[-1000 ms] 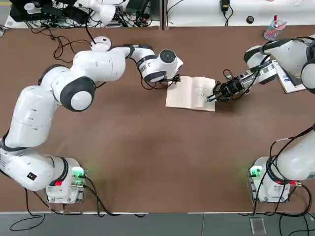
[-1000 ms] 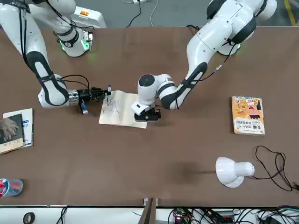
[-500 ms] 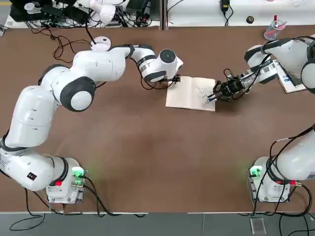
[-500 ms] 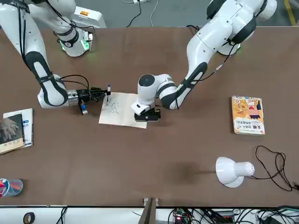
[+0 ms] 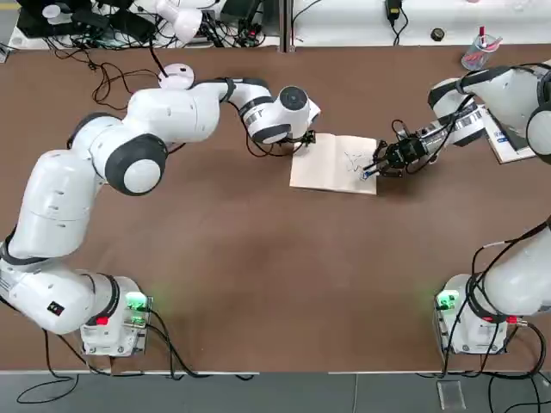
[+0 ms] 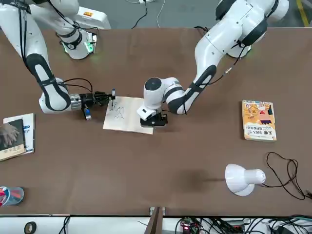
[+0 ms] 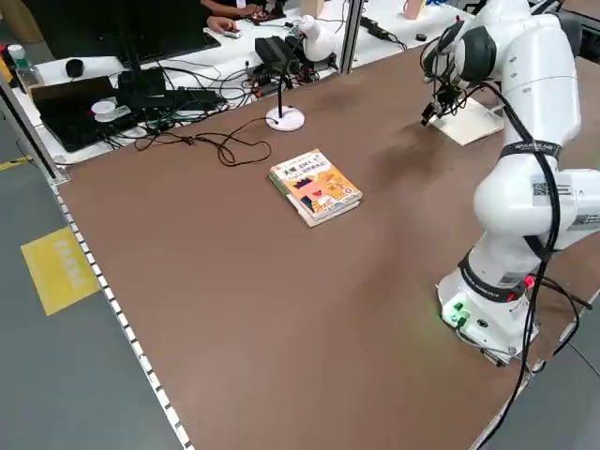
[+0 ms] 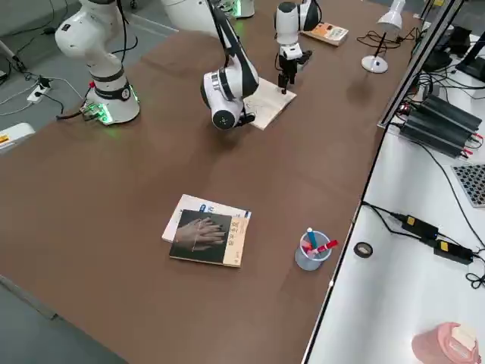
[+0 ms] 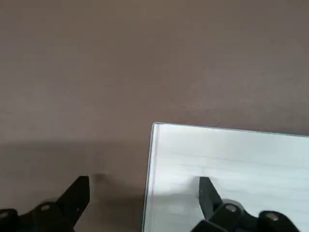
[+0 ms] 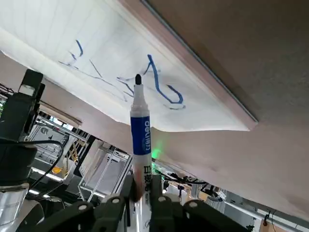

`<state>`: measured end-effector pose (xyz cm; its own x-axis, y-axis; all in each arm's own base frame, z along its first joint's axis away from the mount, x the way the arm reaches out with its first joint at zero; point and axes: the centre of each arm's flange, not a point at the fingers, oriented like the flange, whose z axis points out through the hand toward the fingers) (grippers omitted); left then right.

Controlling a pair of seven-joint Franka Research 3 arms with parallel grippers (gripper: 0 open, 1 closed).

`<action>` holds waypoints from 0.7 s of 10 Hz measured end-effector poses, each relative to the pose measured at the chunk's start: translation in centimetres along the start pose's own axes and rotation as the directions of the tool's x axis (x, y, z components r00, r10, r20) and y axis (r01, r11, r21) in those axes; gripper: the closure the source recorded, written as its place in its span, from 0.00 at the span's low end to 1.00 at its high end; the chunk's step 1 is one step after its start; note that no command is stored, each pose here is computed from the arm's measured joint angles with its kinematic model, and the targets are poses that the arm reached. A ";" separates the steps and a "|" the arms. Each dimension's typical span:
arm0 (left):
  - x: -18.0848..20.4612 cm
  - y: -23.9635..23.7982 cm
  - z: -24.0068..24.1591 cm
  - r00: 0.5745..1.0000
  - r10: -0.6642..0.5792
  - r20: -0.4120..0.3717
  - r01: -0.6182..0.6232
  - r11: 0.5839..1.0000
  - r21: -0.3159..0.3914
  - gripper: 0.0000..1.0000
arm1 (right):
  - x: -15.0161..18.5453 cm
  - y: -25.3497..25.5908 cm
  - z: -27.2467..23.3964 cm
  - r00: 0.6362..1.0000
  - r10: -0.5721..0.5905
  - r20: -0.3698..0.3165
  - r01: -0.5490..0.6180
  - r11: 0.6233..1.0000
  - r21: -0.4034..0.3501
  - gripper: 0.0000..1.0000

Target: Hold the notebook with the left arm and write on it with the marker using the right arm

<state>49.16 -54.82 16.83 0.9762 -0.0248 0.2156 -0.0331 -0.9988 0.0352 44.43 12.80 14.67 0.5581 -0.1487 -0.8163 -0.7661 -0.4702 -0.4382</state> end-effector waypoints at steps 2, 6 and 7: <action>0.0 0.0 0.0 1.000 0.000 0.000 0.000 1.000 0.000 0.00 | 0.1 0.1 -0.2 1.000 0.002 -0.003 -0.002 1.000 0.002 0.82; 0.0 0.0 0.0 1.000 0.000 0.000 0.000 1.000 0.000 0.00 | 0.4 0.7 -1.5 1.000 -0.002 -0.015 0.002 1.000 -0.010 0.82; 0.0 0.0 0.0 1.000 0.000 0.000 0.000 1.000 0.000 0.00 | 0.5 0.8 -1.5 1.000 -0.010 -0.016 0.010 1.000 -0.010 0.82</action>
<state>49.16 -54.82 16.83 0.9762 -0.0248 0.2156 -0.0331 -0.9988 0.0352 44.59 11.03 14.54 0.5711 -0.1581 -0.8055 -0.7573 -0.4801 -0.4427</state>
